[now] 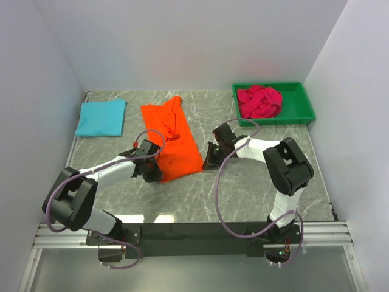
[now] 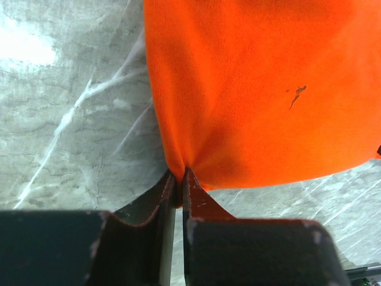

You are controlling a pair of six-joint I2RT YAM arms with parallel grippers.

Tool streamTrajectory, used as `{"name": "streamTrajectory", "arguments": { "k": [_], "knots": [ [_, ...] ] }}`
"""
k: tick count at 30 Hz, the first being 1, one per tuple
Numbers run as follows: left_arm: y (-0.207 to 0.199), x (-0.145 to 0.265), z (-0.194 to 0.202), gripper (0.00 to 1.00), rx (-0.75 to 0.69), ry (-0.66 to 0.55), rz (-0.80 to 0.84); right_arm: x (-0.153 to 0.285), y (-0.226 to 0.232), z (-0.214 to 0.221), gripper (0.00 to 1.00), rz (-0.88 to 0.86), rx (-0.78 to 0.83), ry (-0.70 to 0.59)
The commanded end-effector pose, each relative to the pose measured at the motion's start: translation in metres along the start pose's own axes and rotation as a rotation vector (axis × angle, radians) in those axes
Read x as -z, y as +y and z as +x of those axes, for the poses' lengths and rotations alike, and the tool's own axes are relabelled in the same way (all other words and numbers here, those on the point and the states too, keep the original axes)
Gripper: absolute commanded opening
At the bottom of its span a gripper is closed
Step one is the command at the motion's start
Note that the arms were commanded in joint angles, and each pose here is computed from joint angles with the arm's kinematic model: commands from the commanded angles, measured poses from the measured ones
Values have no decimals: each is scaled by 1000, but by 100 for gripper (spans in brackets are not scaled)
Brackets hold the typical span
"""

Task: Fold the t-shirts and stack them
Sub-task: Fold the tshirt

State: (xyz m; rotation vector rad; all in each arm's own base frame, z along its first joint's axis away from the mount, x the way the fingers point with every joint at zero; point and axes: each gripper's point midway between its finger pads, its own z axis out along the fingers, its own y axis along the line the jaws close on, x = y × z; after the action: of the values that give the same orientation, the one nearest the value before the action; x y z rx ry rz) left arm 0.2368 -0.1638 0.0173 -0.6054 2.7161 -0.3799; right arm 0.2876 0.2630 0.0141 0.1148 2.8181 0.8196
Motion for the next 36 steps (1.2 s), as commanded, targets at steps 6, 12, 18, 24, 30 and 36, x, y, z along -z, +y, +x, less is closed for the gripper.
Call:
{"name": "streamTrajectory", "arguments": {
  "k": [6, 12, 18, 24, 30, 36],
  "knots": [
    [31, 8, 24, 11, -78, 97, -104, 25, -31, 29, 0, 147, 15, 47],
    [44, 13, 43, 11, -80, 146, -96, 39, -39, 67, 0, 128, -28, 103],
    [36, 24, 36, 26, -48, 109, -64, 53, -23, 55, 19, 62, -2, 0],
    [12, 62, 5, 63, 1, -37, 18, 82, 10, 27, 43, -25, 78, -118],
    [-31, 89, -11, 55, -3, -100, 230, 92, 70, 35, 42, -325, 221, -86],
    [-54, 72, 12, 27, -54, 19, 359, 67, 121, 60, 38, -472, 374, 34]
  ]
}}
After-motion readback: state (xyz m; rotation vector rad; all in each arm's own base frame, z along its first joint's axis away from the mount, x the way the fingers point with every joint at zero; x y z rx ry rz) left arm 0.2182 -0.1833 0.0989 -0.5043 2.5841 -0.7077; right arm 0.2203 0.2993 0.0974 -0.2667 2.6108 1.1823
